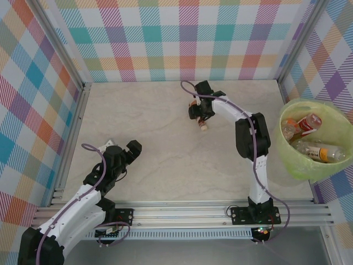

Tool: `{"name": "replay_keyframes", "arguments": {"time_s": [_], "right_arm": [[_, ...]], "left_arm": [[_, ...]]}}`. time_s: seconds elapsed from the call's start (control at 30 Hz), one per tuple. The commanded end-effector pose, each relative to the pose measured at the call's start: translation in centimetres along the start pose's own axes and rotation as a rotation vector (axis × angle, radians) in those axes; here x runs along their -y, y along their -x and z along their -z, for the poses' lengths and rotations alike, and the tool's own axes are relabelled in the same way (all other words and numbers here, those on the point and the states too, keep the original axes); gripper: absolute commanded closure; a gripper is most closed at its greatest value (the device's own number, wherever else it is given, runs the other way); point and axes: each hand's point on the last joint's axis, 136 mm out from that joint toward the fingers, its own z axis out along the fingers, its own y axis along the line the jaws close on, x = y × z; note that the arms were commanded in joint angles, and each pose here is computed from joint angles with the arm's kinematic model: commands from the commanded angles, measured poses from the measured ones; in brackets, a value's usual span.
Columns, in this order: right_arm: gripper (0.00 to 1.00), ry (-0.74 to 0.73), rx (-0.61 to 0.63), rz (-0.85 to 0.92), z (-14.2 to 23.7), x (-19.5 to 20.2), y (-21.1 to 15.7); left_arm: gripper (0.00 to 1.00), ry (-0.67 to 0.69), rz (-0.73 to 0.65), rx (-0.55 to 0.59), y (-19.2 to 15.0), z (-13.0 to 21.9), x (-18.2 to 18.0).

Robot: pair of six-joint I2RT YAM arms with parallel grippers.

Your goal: Put the plastic bottles in the bin

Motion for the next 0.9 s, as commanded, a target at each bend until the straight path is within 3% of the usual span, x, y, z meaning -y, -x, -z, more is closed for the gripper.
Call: {"name": "replay_keyframes", "arguments": {"time_s": [0.0, 0.2, 0.33, 0.43, 0.6, 0.77, 0.87], "right_arm": [[0.31, 0.05, -0.011, -0.009, -2.0, -1.1, 0.3], [0.32, -0.037, -0.075, -0.024, -5.4, 0.1, 1.2], [0.52, 0.007, -0.007, -0.039, -3.5, -0.8, 2.7], [0.59, 0.003, 0.144, -0.039, 2.6, -0.7, 4.7], [0.58, -0.058, 0.44, 0.018, 19.3, 1.4, 6.4], [0.55, -0.282, 0.623, -0.05, 32.9, 9.3, 3.7], [0.54, -0.472, 0.691, -0.139, 39.0, 15.3, 0.6]], "left_arm": [[0.0, 0.024, 0.021, 0.009, 0.1, 0.0, -0.9], [0.0, 0.024, 0.029, 0.02, 0.2, 0.3, -1.1], [0.0, 0.016, 0.022, 0.031, 0.5, 0.5, -0.9], [0.0, 0.018, -0.005, 0.043, 1.0, 0.6, -0.5], [0.0, 0.02, -0.052, 0.072, 2.2, 0.6, 0.5], [0.0, 0.027, -0.08, 0.091, 3.2, 0.3, 1.3], [0.0, 0.026, -0.087, 0.1, 3.5, 0.2, 1.7]]}}
